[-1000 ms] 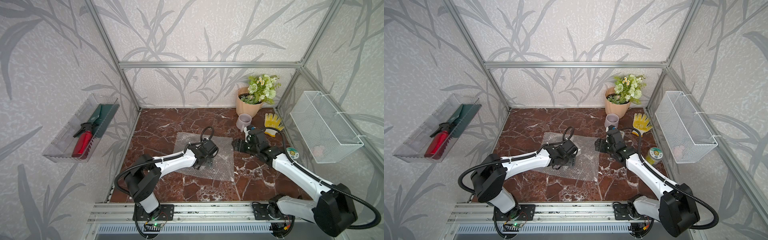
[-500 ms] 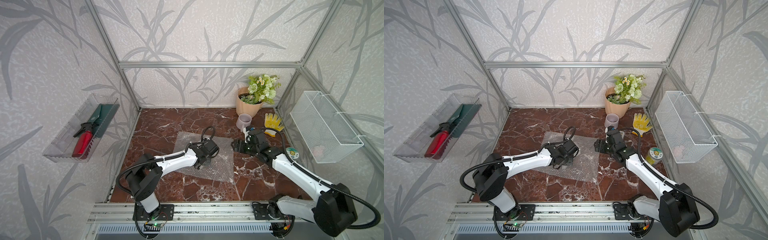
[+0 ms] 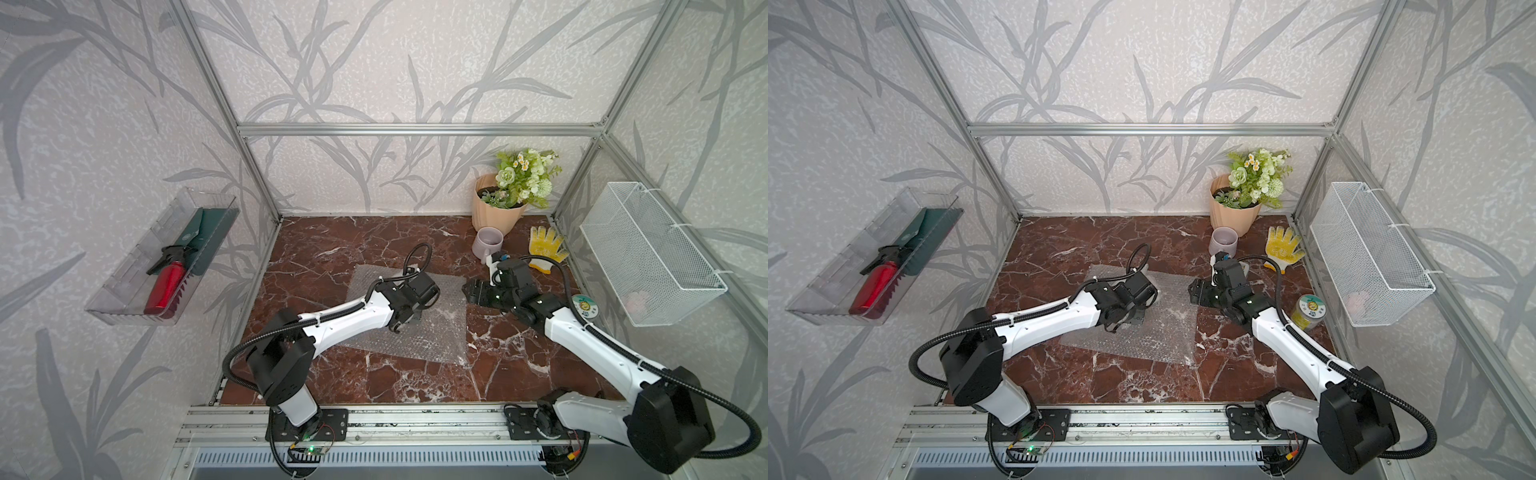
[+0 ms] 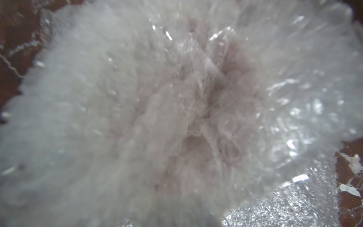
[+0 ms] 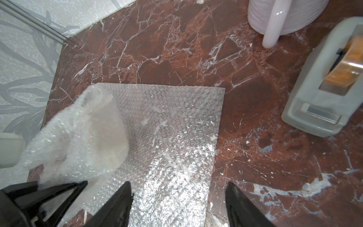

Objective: Wrap mugs in bubble wrap
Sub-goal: Pick up the bubble wrap from the bubble wrap, then place the bubble wrap at the center of the board.

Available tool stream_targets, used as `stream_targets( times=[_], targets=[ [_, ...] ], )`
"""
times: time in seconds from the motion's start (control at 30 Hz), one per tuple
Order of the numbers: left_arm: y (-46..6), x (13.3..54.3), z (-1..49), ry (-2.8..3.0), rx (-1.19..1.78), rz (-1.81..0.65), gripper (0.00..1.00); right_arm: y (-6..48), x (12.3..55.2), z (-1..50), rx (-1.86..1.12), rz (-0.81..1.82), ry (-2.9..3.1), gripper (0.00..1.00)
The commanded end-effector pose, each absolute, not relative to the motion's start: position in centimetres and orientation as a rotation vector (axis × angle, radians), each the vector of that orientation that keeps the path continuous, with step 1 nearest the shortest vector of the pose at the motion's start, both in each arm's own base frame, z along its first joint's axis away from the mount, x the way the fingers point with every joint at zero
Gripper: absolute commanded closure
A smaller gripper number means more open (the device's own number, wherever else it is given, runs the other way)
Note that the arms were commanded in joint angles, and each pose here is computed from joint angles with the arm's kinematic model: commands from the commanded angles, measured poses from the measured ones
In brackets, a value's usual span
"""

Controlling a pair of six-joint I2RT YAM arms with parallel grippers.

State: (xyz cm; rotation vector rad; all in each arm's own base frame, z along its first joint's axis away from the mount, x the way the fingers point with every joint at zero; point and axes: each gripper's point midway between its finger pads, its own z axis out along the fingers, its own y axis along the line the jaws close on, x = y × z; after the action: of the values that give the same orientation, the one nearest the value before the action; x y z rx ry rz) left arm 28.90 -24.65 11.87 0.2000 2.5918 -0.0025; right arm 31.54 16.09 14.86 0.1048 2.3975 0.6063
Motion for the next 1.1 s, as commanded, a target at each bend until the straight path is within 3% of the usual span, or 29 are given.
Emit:
stream_targets(
  times=[0.0, 0.23, 0.6, 0.8, 1.03, 1.07],
  targets=[
    [-23.9, 32.0, 18.6, 2.406, 0.164, 0.002, 1.00, 15.8, 31.5, 15.2, 0.097, 0.609, 2.382, 0.26],
    [-20.5, 39.5, 20.4, 2.383, 0.152, -0.028, 1.00, 16.7, 31.5, 15.9, -0.002, 0.641, 2.379, 0.27],
    [-13.6, 53.1, 16.5, 2.456, 0.145, 0.036, 1.00, 17.7, 30.6, 16.6, -0.146, 0.671, 2.409, 0.26],
    [-12.5, 56.1, 13.7, 2.498, 0.143, 0.004, 1.00, 17.3, 30.1, 16.3, -0.163, 0.637, 2.438, 0.26],
    [-11.7, 56.9, 10.6, 2.547, 0.140, 0.037, 1.00, 15.3, 30.1, 16.4, -0.096, 0.510, 2.455, 0.24],
    [-11.6, 56.8, 10.3, 2.553, 0.134, 0.039, 0.95, 14.5, 30.3, 16.6, -0.065, 0.466, 2.451, 0.23]
  ],
)
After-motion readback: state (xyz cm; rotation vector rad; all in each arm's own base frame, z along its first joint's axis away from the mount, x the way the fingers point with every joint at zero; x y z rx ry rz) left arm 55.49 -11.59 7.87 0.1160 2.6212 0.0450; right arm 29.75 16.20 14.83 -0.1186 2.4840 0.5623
